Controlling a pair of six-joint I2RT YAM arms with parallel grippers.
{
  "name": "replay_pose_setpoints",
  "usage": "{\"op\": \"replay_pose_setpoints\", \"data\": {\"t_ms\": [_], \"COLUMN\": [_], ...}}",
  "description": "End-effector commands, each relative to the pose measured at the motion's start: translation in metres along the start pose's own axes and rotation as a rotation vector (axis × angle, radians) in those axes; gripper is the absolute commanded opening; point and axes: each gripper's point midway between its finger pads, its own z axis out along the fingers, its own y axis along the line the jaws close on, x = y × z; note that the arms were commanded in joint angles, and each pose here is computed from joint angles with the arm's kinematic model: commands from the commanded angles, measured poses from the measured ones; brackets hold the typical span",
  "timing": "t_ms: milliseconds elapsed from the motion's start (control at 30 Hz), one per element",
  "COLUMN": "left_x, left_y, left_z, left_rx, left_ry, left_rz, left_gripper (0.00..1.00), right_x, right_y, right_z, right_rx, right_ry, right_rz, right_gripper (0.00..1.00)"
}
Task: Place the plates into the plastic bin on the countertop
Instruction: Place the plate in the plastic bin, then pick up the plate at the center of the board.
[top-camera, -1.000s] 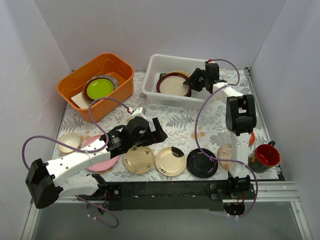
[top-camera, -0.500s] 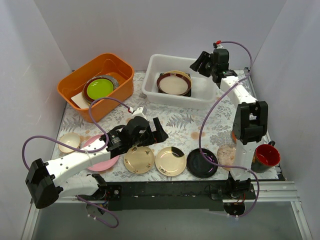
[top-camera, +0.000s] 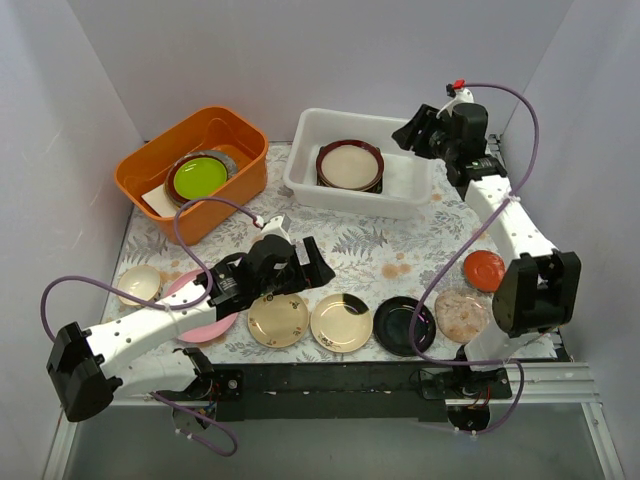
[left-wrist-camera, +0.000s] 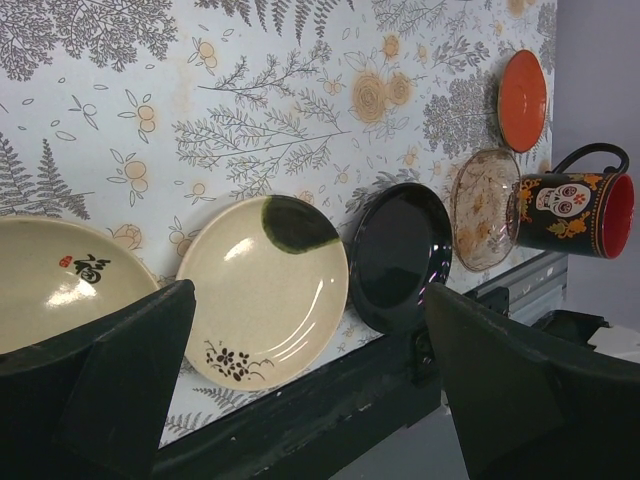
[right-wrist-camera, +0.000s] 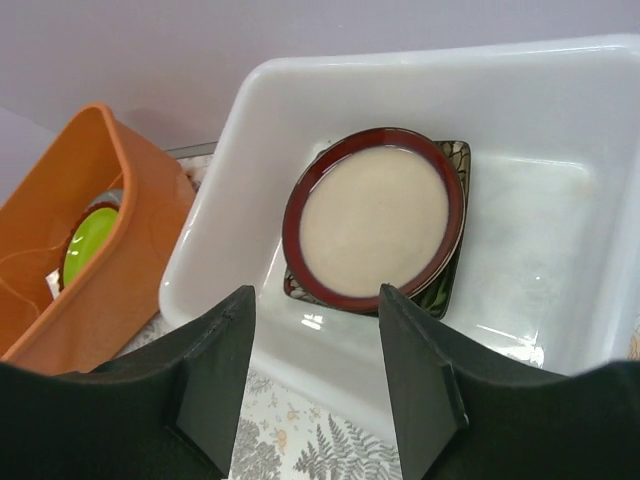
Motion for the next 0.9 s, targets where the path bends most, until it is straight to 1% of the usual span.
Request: {"op": "replay_pose_setpoints", "data": {"t_ms": [0,67,100,133,333,367,433,467,533,567,733,867], "left_x": [-0.004,-0.002,-0.002,-0.001,0.003,0.004,0.007,0.009,0.016,0.017,0.02,0.009], "left_y": [0.0,0.001,0.002,0.003,0.012,0.014,0.021,0.023,0.031,0.034,0.053,0.067], "left_z": [-0.007,-0.008,-0.008,-0.007,-0.005,-0.004,-0.002,-0.001,0.003,0.004,0.002,-0.006], "left_rx": [0.018,0.017,0.014,0.012,-0.018,-0.03,-0.061,-0.071,-0.108,-0.124,-0.201,-0.234], "left_ry": [-0.019,-0.015,-0.017,-0.015,-0.002,-0.003,0.01,0.017,0.045,0.048,0.037,0.008], "left_rz": [-0.003,0.003,0.002,0.002,0.018,0.02,0.015,0.016,0.014,0.012,-0.031,-0.085], "left_gripper": [0.98,0.98,0.98,0.98,0.98,0.98,0.98,0.98,0.98,0.98,0.98,0.98], "right_x": [-0.012,-0.004,-0.006,0.008,0.044,0.062,0.072,0.087,0.099,0.113,0.144,0.169], "right_y": [0.027,0.03,0.036,0.031,0.03,0.023,0.024,0.02,0.021,0.02,0.034,0.066], "right_z": [-0.043,-0.054,-0.066,-0.068,-0.099,-0.102,-0.112,-0.115,-0.123,-0.125,-0.132,-0.13], "right_rx": [-0.085,-0.104,-0.122,-0.121,-0.144,-0.141,-0.158,-0.161,-0.176,-0.191,-0.245,-0.317], "right_ry": [-0.055,-0.043,-0.057,-0.028,0.048,0.087,0.098,0.13,0.154,0.188,0.251,0.312], "right_rz": [-0.051,-0.051,-0.057,-0.056,-0.053,-0.042,-0.041,-0.03,-0.025,-0.018,-0.042,-0.067], "right_gripper": [0.6,0.6,0.6,0.6,0.6,0.6,0.6,0.6,0.6,0.6,0.6,0.59]}}
